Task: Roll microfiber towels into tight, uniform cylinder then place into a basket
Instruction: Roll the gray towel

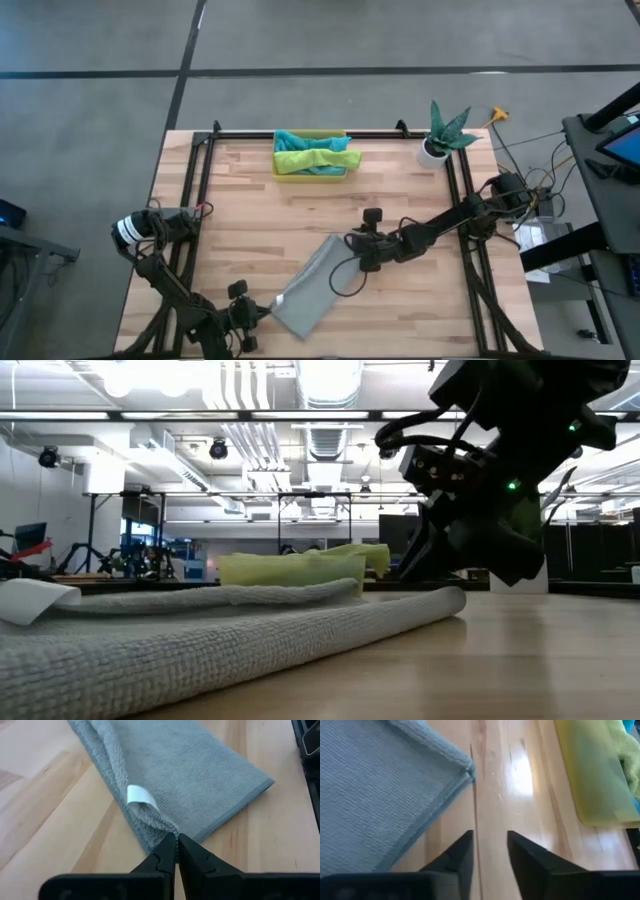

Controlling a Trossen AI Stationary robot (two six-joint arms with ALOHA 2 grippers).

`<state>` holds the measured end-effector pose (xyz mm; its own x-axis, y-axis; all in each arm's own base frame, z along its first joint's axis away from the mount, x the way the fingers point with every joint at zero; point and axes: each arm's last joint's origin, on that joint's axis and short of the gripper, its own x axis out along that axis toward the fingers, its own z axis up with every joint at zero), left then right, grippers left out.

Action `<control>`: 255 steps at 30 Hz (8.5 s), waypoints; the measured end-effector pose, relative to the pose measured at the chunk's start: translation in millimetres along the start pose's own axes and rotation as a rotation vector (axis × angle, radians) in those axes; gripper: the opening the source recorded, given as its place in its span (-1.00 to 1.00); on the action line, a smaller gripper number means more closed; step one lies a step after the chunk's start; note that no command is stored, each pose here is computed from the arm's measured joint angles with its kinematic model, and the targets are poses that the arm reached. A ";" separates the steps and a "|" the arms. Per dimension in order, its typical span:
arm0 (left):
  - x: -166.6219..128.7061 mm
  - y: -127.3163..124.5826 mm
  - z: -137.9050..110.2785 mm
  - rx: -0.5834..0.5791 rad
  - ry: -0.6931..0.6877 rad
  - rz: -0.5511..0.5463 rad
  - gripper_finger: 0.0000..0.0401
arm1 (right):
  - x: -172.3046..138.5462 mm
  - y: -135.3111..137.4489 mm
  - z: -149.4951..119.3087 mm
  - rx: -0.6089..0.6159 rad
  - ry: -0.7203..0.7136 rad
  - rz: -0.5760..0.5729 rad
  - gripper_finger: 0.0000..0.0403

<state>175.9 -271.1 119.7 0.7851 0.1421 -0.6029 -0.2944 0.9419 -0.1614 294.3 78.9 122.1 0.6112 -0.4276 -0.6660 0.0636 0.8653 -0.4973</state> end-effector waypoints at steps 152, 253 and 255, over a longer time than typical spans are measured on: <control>81.9 -56.3 24.5 0.521 -0.020 -0.035 -0.94 | -53.1 60.0 -28.4 -0.288 0.012 0.048 -0.96; 81.3 -43.6 20.4 1.330 0.115 0.135 -0.24 | -94.6 91.2 -29.5 0.055 0.141 0.294 -0.96; 81.5 -44.9 22.1 1.322 0.110 0.135 -0.24 | -94.6 91.1 -29.5 0.055 0.141 0.293 -0.96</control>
<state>265.1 -295.1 95.1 0.7256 0.2910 -0.6236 0.4297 0.5162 0.7409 219.0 190.5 123.4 0.4948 -0.1867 -0.8487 -0.0544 0.9681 -0.2446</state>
